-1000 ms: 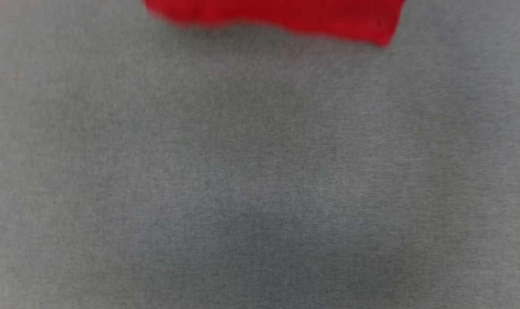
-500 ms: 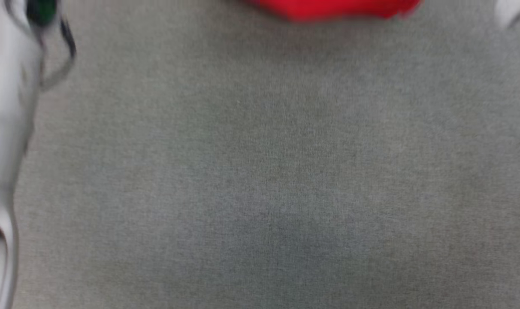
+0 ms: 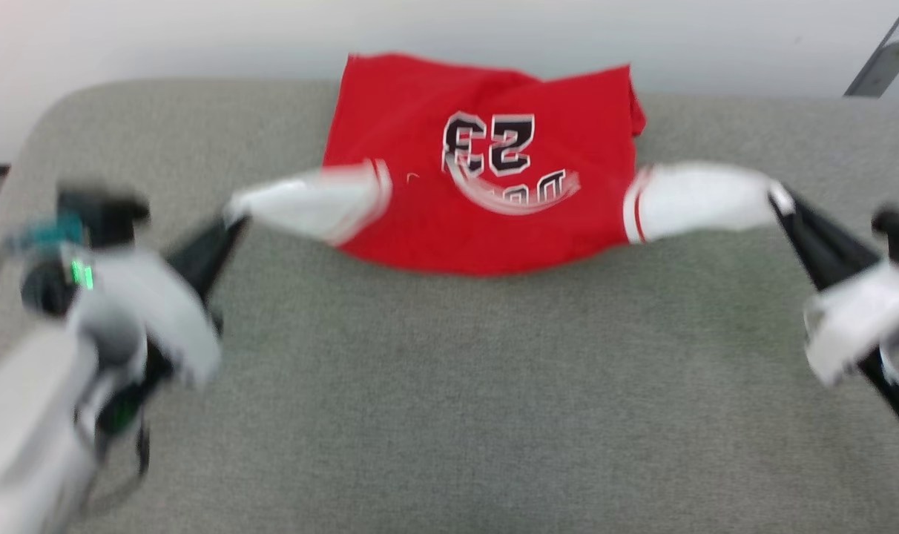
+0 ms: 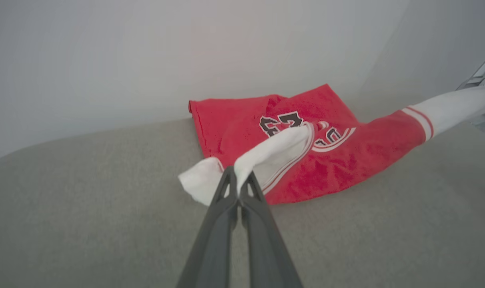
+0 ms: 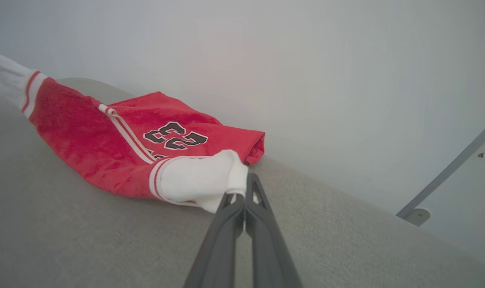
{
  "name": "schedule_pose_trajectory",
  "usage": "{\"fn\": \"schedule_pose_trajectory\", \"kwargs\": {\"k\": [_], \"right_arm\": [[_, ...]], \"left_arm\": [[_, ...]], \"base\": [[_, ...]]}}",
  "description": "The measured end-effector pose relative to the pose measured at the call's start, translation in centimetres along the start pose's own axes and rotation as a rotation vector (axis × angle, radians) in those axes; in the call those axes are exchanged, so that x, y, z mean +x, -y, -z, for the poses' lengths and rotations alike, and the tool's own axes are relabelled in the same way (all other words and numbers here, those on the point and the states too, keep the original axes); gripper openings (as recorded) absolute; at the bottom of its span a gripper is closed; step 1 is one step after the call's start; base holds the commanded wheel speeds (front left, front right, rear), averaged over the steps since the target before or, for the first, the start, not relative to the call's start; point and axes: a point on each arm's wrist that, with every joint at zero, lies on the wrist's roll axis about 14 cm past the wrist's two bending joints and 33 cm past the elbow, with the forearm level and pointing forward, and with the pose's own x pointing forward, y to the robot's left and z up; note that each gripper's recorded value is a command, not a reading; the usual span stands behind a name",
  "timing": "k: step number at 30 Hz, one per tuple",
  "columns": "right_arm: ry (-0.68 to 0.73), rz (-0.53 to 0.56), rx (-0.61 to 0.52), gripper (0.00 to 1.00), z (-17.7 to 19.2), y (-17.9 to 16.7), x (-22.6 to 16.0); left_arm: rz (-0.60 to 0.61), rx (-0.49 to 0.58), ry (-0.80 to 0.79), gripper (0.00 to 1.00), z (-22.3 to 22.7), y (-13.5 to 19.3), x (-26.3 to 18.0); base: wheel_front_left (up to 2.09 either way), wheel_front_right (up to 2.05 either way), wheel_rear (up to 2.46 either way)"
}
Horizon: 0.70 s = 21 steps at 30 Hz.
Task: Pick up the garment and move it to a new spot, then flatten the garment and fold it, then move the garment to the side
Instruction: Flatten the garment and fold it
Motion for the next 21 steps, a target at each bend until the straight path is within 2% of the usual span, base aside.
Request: {"fn": "schedule_pose_trajectory", "kwargs": {"k": [3, 9, 14, 21], "right_arm": [[-0.019, -0.008, -0.006, 0.0, 1.0, -0.6, -3.2], [-0.165, -0.079, -0.064, 0.0, 5.4, -2.7, -9.4], [-0.293, -0.109, -0.063, 0.0, 9.1, -3.6, -12.6], [-0.426, -0.103, -0.005, 0.0, 12.9, -4.4, -15.5]], "left_arm": [[0.066, -0.01, -0.057, 0.0, 2.6, 2.0, -3.2], [0.093, -0.025, -0.281, 0.0, 9.6, 3.1, -9.0], [-0.014, -0.058, -0.414, 0.0, 13.7, 1.4, -12.2], [-0.148, -0.048, -0.47, 0.0, 15.8, -1.3, -14.1]], "base": [[0.0, 0.0, 0.0], [0.0, 0.0, 0.0], [0.0, 0.0, 0.0], [0.0, 0.0, 0.0]]}}
